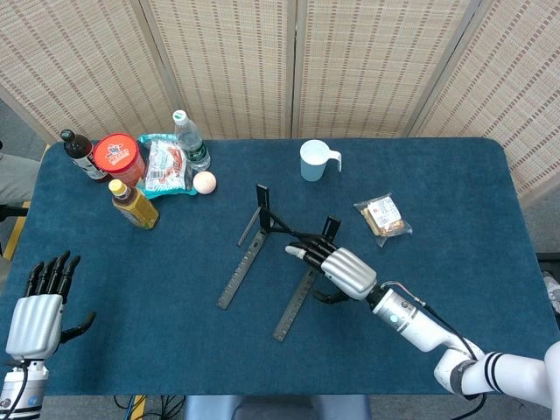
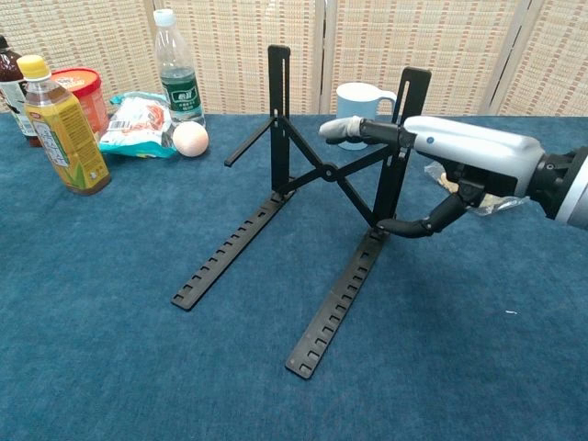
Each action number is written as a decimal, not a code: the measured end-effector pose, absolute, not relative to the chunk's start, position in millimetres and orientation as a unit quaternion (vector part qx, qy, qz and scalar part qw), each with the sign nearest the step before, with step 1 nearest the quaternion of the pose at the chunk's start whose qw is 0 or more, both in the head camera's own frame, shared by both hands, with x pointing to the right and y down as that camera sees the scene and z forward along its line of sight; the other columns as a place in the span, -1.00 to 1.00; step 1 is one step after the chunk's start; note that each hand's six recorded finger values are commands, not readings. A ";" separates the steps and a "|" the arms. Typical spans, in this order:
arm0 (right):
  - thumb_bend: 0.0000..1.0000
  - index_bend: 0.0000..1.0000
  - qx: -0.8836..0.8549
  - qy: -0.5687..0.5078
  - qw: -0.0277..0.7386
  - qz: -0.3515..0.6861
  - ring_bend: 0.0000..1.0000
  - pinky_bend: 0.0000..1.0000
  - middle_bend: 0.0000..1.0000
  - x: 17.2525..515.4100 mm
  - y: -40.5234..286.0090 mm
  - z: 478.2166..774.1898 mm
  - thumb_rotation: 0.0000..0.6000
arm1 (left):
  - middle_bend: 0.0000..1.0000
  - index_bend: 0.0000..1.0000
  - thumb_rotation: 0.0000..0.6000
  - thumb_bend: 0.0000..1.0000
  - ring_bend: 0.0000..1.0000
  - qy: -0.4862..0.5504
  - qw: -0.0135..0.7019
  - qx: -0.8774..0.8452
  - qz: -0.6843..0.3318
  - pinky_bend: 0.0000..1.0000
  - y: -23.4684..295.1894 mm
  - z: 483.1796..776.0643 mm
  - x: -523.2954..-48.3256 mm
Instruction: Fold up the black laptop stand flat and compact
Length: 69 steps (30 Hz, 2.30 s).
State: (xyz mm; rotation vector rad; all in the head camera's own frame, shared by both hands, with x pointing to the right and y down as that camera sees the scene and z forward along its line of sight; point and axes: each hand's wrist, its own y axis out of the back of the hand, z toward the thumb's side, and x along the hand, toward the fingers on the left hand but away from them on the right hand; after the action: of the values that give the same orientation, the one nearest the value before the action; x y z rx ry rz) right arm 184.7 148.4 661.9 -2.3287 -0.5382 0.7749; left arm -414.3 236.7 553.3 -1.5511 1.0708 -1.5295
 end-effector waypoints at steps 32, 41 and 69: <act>-0.50 -1.00 -0.859 -0.135 0.321 0.374 -1.00 -1.00 -0.84 198.7 155.1 726.2 1.00 | -1.00 -1.00 1.00 -0.64 -1.00 0.419 0.344 -0.596 -0.593 -1.00 239.8 551.0 -420.5; -0.50 -1.00 -0.876 -0.154 0.320 0.326 -1.00 -1.00 -0.84 182.0 155.6 701.3 1.00 | -1.00 -1.00 1.00 -0.64 -1.00 0.418 0.345 -0.595 -0.593 -1.00 238.9 550.7 -420.6; -0.74 -1.00 -0.923 -0.184 0.240 0.239 -1.00 -1.00 -0.84 35.5 103.8 665.0 1.00 | -1.00 -1.00 1.00 -0.64 -1.00 0.418 0.349 -0.597 -0.588 -1.00 246.3 536.9 -416.2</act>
State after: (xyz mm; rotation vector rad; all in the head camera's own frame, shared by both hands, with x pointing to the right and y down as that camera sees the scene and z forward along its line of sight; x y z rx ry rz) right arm 35.5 103.8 665.0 -2.5260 -0.5024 0.6532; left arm -416.2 246.3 536.9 -1.5484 1.0843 -1.5248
